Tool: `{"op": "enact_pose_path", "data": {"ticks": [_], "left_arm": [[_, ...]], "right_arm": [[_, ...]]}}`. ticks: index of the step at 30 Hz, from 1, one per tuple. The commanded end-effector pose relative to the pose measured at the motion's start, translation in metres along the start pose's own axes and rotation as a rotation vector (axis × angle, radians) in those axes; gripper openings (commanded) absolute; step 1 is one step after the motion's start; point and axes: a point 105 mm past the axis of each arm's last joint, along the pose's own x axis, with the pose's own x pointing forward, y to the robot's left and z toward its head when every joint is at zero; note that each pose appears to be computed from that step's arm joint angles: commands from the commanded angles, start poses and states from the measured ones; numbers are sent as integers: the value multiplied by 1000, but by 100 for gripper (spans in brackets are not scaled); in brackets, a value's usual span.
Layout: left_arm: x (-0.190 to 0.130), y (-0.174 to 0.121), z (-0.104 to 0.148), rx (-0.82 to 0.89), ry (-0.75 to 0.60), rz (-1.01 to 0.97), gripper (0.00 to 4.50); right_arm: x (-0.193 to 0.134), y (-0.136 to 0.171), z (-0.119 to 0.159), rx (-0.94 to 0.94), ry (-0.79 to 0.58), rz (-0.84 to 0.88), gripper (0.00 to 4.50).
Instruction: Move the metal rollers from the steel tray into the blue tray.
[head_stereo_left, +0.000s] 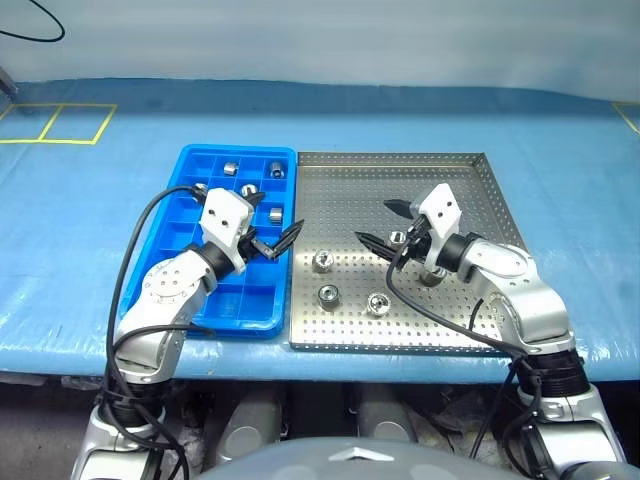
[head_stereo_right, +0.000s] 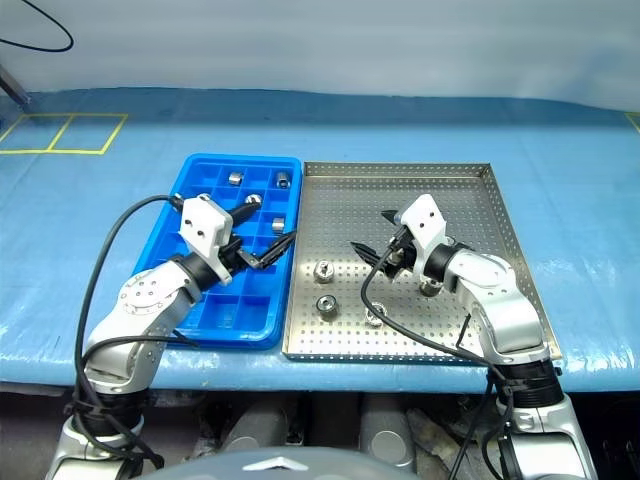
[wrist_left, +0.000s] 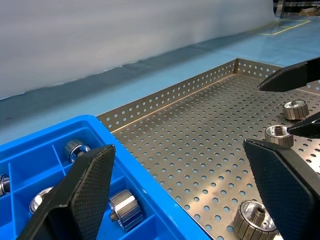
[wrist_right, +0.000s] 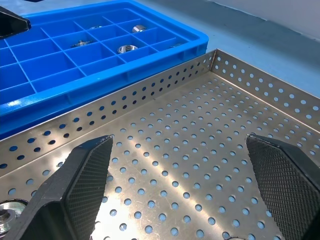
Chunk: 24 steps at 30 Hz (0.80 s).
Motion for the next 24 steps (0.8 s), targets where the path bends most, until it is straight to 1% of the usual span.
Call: {"op": "enact_pose_path", "data": {"ticks": [1,6,9,12,14,18,20,22,24], "left_arm": [[-3,-4,15,36,-52,2,450],[-1,-1,16,29,-47,20,450],[3,-3,8,0,4,20,450],[10,-14,2,-42,54,-49,450],[13,-15,0,-59,82,-65,450],[22,-16,-3,-98,171,-87,450],[24,-19,-6,-84,224,-109,450],[26,-21,-14,-23,306,-134,450],[27,-27,-14,2,339,-175,450]], "right_arm": [[-3,0,13,-27,-44,-11,448],[-2,-7,13,-48,-49,-62,448],[-4,-10,15,-51,-54,-76,448],[-8,-12,14,-54,-48,-84,448],[-9,-13,14,-52,-48,-90,448],[-8,-8,16,-57,-50,-80,448],[-11,-10,16,-53,-56,-99,448],[-13,-10,16,-53,-59,-110,448],[-14,-9,16,-50,-60,-117,448]]}}
